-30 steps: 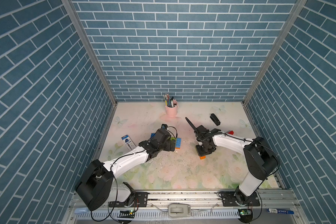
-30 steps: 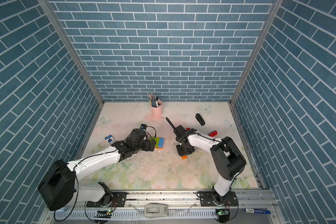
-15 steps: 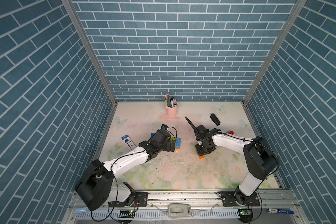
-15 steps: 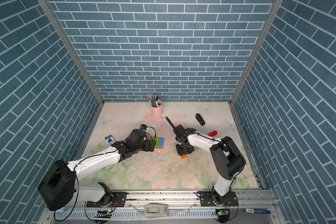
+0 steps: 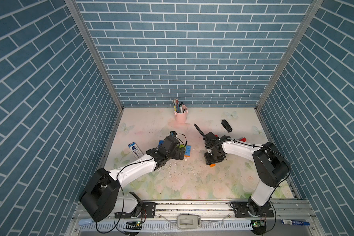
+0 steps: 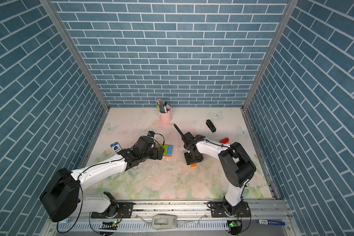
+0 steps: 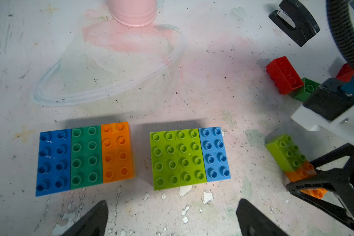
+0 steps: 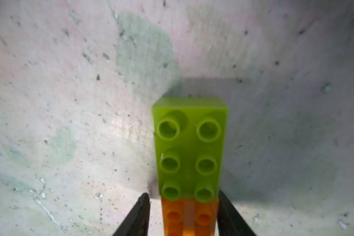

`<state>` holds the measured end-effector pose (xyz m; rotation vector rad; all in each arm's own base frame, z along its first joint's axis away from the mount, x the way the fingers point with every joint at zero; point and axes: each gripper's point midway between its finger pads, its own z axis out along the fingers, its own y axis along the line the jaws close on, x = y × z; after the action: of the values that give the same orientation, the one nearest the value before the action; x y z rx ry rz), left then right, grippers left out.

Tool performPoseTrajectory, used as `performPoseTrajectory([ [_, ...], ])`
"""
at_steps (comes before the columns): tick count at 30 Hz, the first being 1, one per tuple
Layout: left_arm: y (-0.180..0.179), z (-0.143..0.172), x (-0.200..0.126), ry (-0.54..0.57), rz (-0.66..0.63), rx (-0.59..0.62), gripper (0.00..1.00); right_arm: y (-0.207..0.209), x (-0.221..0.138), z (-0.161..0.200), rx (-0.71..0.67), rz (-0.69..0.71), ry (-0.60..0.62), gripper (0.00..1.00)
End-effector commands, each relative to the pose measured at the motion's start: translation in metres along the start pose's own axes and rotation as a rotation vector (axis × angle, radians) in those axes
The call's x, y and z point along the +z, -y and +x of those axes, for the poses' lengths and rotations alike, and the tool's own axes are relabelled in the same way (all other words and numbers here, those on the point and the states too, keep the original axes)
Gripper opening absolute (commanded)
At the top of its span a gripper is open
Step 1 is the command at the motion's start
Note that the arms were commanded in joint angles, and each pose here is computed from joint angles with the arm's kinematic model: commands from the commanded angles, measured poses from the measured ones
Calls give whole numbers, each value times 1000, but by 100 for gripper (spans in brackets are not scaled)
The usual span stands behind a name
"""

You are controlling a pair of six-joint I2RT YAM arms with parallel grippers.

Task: Assemble a rectangle with lego
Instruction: Place the lego brick at the center of the board, then pick up the lego brick from the center of the board.

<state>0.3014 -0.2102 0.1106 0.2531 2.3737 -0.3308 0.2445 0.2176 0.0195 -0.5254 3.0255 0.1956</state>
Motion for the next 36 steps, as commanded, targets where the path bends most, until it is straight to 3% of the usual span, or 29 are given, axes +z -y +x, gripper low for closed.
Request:
performPoseTrajectory([
  [1,-2,2,-1,0,-1,14,99,2,4,8,27,12,-39,55],
  [7,-5,-7,-7,20,-27,37,99,4,-47,-10,83,-71,54,59],
  [11,-1,-19,-10,51,-12,84,99,40,-80,-27,199,-72,138,59],
  [13,13,-24,-10,73,-1,161,99,71,-80,-33,280,-22,144,59],
  [15,43,-23,-7,83,20,307,99,109,-77,-40,376,86,152,59],
  [18,93,-16,-2,73,72,476,99,135,-73,-58,510,122,189,61],
  [23,136,-1,12,51,167,500,99,145,-66,-92,610,122,257,65],
  [28,131,3,13,44,153,479,99,144,-58,-108,585,98,282,66],
  [32,113,2,14,34,107,463,99,129,-60,-122,447,62,281,67],
  [36,95,-4,12,44,101,373,99,121,-58,-135,349,88,257,67],
])
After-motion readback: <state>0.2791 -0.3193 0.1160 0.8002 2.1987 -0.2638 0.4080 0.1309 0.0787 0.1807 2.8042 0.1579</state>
